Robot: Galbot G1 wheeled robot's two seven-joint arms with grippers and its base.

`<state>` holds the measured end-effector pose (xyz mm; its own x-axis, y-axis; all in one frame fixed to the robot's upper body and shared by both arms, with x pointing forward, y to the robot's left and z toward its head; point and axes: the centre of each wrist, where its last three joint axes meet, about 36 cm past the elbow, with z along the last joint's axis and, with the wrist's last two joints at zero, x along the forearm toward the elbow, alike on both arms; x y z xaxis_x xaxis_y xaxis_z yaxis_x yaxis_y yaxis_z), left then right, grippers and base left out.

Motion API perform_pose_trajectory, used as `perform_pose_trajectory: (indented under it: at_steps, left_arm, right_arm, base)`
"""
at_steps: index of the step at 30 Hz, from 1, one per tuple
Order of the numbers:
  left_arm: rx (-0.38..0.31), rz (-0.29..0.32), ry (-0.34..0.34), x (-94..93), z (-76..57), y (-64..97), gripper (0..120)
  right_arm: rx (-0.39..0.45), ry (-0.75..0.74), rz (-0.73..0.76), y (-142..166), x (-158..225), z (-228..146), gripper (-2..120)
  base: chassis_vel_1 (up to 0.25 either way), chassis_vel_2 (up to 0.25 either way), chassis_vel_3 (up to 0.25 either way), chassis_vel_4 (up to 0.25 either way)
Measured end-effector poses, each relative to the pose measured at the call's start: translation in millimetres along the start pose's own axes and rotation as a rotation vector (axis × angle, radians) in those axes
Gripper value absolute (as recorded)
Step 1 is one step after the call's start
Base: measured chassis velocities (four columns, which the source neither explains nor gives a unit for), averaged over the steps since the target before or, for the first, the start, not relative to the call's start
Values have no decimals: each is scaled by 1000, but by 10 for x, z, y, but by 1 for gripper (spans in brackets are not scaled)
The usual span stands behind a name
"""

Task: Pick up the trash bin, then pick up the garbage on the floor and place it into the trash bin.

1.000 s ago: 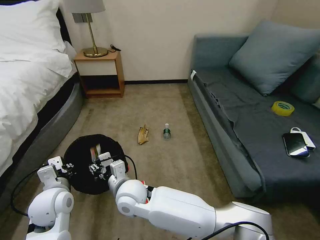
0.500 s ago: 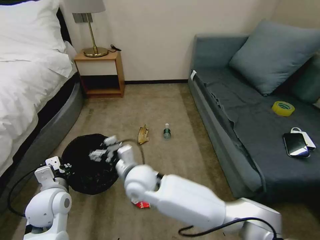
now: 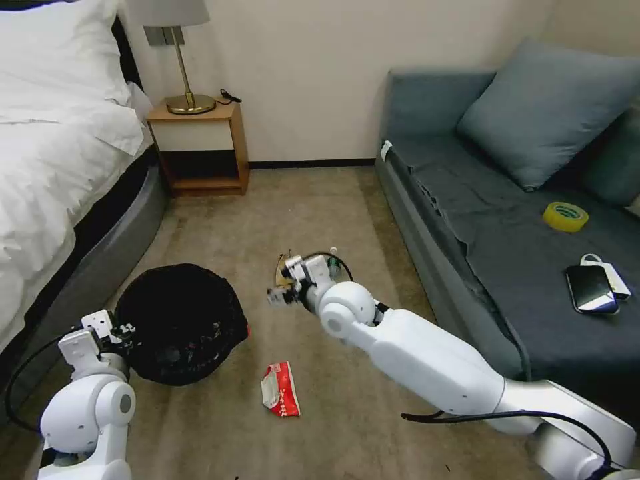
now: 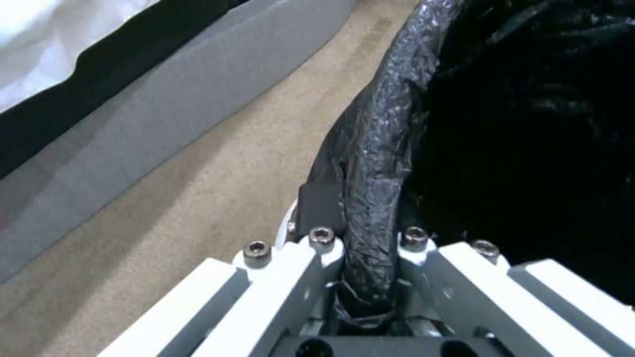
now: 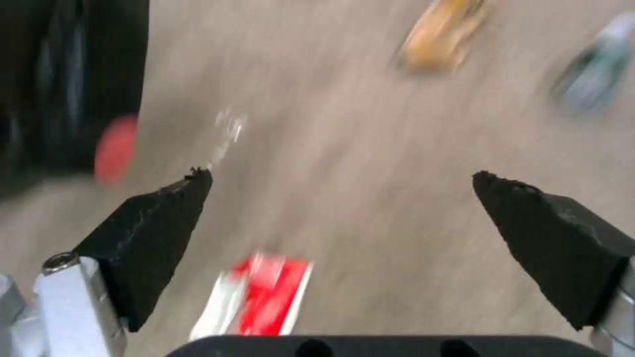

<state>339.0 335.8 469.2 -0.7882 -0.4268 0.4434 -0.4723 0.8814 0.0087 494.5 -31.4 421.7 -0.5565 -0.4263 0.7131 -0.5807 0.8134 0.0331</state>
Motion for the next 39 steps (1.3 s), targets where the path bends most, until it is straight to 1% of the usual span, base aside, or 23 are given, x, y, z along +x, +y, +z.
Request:
perform_pose_trajectory:
  at_steps: [2, 3, 5, 7, 9, 11, 17, 23, 25, 27, 29, 35, 36, 39]
  left_arm:
    - [-3, -3, -2, 32, -1, 20, 3]
    - [-3, -3, -2, 32, -1, 20, 3]
    - [-6, -5, -4, 56, -3, 31, 3]
    - [-3, -5, -4, 90, -5, 49, 3]
    - [-2, -6, -4, 98, -3, 57, 3]
    - [2, -10, -3, 129, 3, 86, 3]
    - [8, -16, -4, 159, 14, 118, 3]
    - [14, -16, 0, 170, 39, 113, 3]
    - [15, -18, 1, 178, 61, 105, 3]
    - [15, -18, 1, 180, 62, 103, 3]
    - [15, -18, 0, 196, 65, 98, 3]
    - [13, -23, -2, 222, 67, 109, 3]
    - [13, -24, -3, 225, 66, 111, 3]
    - [13, -26, -5, 233, 62, 115, 3]
  right_arm:
    - [-3, 67, -23, 109, -130, 186, 100]
    - [-3, 67, -23, 109, -130, 186, 100]
    - [-7, 120, -44, 200, -230, 314, 100]
    - [-17, 207, -80, 358, -373, 505, 100]
    - [-16, 224, -85, 397, -408, 553, 100]
    - [-10, 264, -100, 528, -515, 678, 100]
    - [0, 294, -102, 687, -665, 857, 99]
    - [-5, 301, -95, 712, -733, 932, 99]
    - [0, 299, -75, 701, -819, 1009, 96]
    - [0, 299, -74, 699, -827, 1015, 96]
    - [9, 300, -46, 663, -937, 1102, 94]
    - [20, 295, -23, 645, -1093, 1170, 92]
    - [22, 293, -21, 641, -1111, 1177, 90]
    - [27, 283, -18, 628, -1140, 1191, 77]
  base:
    - [0, 0, 0, 0]
    - [0, 0, 0, 0]
    - [0, 0, 0, 0]
    - [0, 0, 0, 0]
    - [0, 0, 0, 0]
    - [0, 0, 0, 0]
    - [0, 0, 0, 0]
    - [0, 0, 0, 0]
    - [0, 0, 0, 0]
    - [0, 0, 0, 0]
    - [0, 0, 0, 0]
    - [0, 0, 0, 0]
    - [0, 0, 0, 0]
    - [0, 0, 0, 0]
